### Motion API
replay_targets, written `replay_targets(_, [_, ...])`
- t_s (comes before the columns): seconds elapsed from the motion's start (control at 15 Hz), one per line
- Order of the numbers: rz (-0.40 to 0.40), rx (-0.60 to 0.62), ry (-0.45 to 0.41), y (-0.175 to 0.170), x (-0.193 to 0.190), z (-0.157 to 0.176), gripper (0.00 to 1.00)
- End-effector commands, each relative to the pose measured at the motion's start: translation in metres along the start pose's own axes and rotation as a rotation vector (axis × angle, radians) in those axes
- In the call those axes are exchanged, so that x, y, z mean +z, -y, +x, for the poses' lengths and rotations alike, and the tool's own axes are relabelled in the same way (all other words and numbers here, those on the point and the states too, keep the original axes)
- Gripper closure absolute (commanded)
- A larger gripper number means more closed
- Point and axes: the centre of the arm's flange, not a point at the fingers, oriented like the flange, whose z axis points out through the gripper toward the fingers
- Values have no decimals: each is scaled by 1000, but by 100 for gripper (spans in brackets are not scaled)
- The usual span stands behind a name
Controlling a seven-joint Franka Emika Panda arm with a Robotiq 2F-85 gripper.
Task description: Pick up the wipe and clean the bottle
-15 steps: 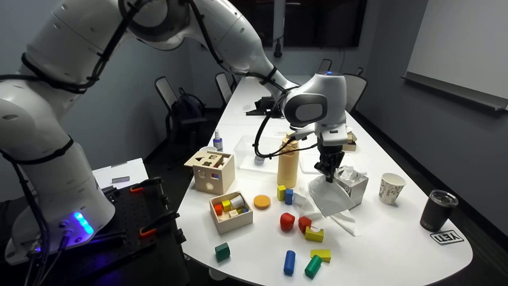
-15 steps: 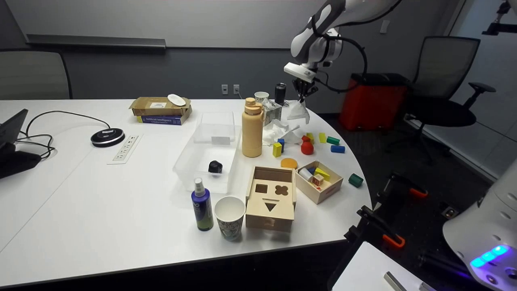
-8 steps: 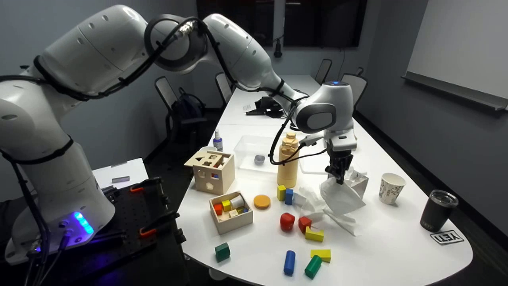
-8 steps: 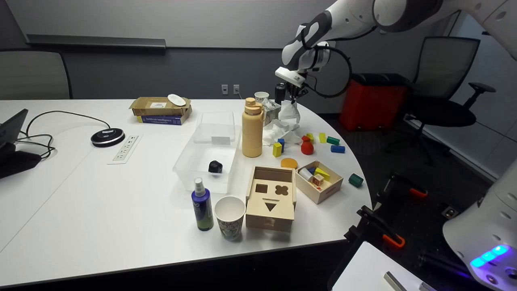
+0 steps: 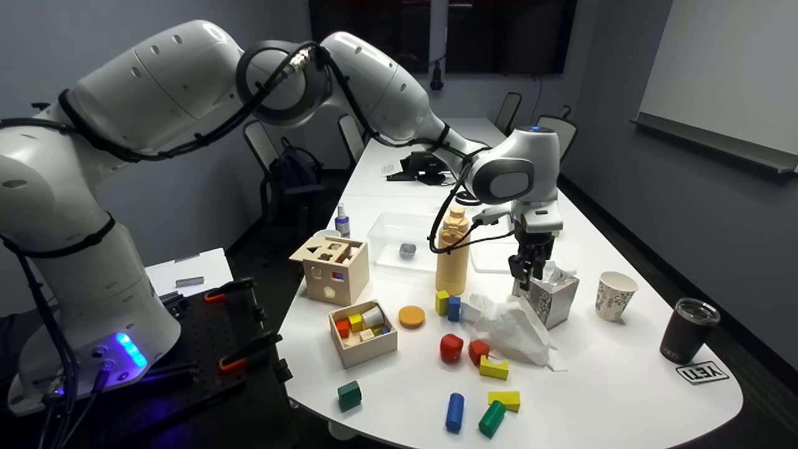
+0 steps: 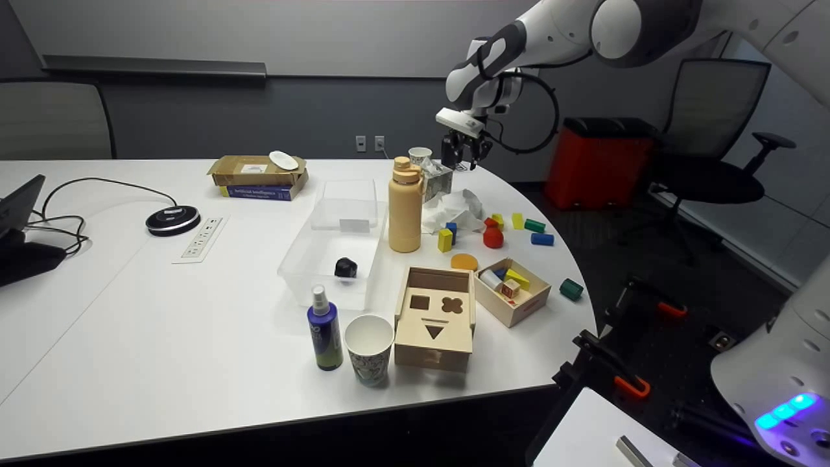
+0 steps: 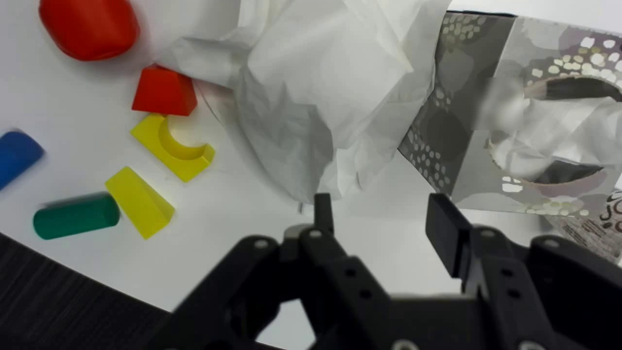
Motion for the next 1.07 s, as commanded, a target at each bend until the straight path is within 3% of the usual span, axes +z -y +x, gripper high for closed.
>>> replay_targets(0.0, [0, 4, 22, 12, -30, -4, 13])
replay_targets(0.13, [7, -19, 13, 16, -62, -15, 1])
replay_targets(0.2, [-3, -30, 2, 16, -83, -21, 0])
replay_targets(0.6, [-36, -143, 80, 3, -202, -67, 0])
replay_targets(1.0, [-110, -265, 89, -44, -288, -124, 0])
